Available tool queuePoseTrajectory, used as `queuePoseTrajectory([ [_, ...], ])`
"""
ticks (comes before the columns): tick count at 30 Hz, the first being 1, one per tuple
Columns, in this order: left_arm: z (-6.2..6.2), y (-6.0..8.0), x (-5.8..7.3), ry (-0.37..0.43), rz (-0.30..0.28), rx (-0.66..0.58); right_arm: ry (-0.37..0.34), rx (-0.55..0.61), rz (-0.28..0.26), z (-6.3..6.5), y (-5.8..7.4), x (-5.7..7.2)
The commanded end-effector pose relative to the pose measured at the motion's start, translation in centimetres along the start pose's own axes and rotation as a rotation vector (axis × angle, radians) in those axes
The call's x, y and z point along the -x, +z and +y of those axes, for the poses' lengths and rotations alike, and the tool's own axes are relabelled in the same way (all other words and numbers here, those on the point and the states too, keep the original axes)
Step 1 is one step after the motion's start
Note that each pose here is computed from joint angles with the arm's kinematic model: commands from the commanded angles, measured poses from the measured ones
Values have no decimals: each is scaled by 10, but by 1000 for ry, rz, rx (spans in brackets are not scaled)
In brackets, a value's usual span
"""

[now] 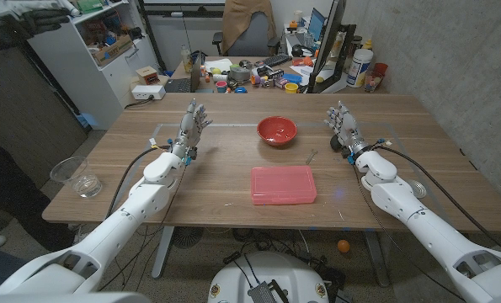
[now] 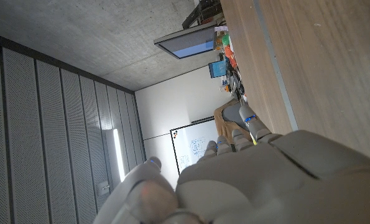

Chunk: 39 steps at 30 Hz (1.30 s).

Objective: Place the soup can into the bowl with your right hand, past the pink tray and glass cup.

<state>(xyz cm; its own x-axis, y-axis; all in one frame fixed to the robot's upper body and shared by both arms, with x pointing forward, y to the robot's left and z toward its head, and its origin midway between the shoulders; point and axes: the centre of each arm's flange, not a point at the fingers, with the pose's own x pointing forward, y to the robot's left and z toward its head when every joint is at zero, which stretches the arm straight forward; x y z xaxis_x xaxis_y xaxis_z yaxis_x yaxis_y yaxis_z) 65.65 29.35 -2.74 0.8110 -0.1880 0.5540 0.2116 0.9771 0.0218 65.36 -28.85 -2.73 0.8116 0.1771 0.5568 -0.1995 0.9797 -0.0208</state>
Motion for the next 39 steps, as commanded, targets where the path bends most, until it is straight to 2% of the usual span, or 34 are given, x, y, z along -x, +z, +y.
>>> queuePoseTrajectory([
  [1,4,-2,-5,-1,-2,8,4,8,11,1,-1,-5],
  [6,4,-2,-6,-3,-2,7,11,16,2,-1,0,-8],
  [11,3,-4,-8,-6,3,5,35,70,-19,-4,7,-10],
  [17,1,-4,-12,-17,7,1,55,111,-69,-5,16,-13],
  [26,-7,-4,-17,-44,5,-1,76,207,-141,-12,41,-11],
  [34,-10,-3,-19,-55,8,-6,110,403,-162,-16,70,0],
  [39,-11,-3,-21,-59,10,-8,144,474,-175,-16,87,8],
])
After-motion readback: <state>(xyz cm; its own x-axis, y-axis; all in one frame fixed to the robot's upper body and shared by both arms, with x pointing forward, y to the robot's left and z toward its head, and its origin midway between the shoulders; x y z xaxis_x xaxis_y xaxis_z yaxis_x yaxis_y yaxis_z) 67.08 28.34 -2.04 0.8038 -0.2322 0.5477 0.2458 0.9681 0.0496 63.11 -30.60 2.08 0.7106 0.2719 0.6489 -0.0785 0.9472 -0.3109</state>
